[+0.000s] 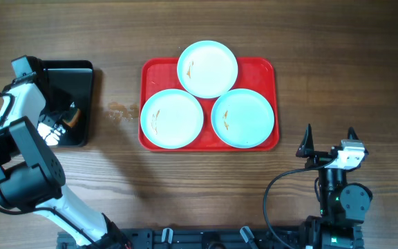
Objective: Clean dirty plates on tray and stack at the side
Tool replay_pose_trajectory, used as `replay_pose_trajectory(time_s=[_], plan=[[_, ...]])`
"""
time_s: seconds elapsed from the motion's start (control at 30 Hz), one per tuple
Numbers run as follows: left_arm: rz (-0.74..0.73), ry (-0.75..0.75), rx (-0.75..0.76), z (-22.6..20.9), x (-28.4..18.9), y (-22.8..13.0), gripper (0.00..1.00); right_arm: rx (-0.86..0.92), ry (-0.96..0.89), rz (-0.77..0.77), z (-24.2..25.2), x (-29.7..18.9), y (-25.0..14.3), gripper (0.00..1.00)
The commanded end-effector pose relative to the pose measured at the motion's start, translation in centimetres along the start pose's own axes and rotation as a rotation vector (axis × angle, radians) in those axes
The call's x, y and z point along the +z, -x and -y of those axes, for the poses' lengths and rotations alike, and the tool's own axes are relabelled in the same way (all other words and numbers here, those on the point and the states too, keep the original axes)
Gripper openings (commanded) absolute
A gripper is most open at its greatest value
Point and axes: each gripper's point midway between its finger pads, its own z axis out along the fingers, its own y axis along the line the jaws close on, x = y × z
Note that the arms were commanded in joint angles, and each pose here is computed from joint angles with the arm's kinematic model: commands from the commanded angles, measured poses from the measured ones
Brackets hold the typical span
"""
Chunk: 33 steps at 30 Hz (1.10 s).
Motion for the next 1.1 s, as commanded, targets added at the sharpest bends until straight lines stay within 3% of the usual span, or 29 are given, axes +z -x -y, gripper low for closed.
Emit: replay_pose_trajectory(time_s=[0.0,0.33,0.77,1.07], plan=[[-0.028,0.011,-0.001,-0.5,0.7,-0.6,0.04,0.002,-0.016,-0.001,0.3,0.0,-0.1,1.0],[0.009,-0.02,-0.003,-0.1,-1.7,0.2,0.04,0.002,-0.016,-0.001,0.3,0.0,-0.1,1.0],[0.127,-0.242,0.001,2.6,-11.5,1.4,0.04,0.002,-0.016,-0.001,0.3,0.0,-0.1,1.0],[0.052,-0.051,0.016,-0.1,-4.9,-0.8,0.04,0.002,-0.016,-0.001,0.3,0.0,-0.1,1.0]])
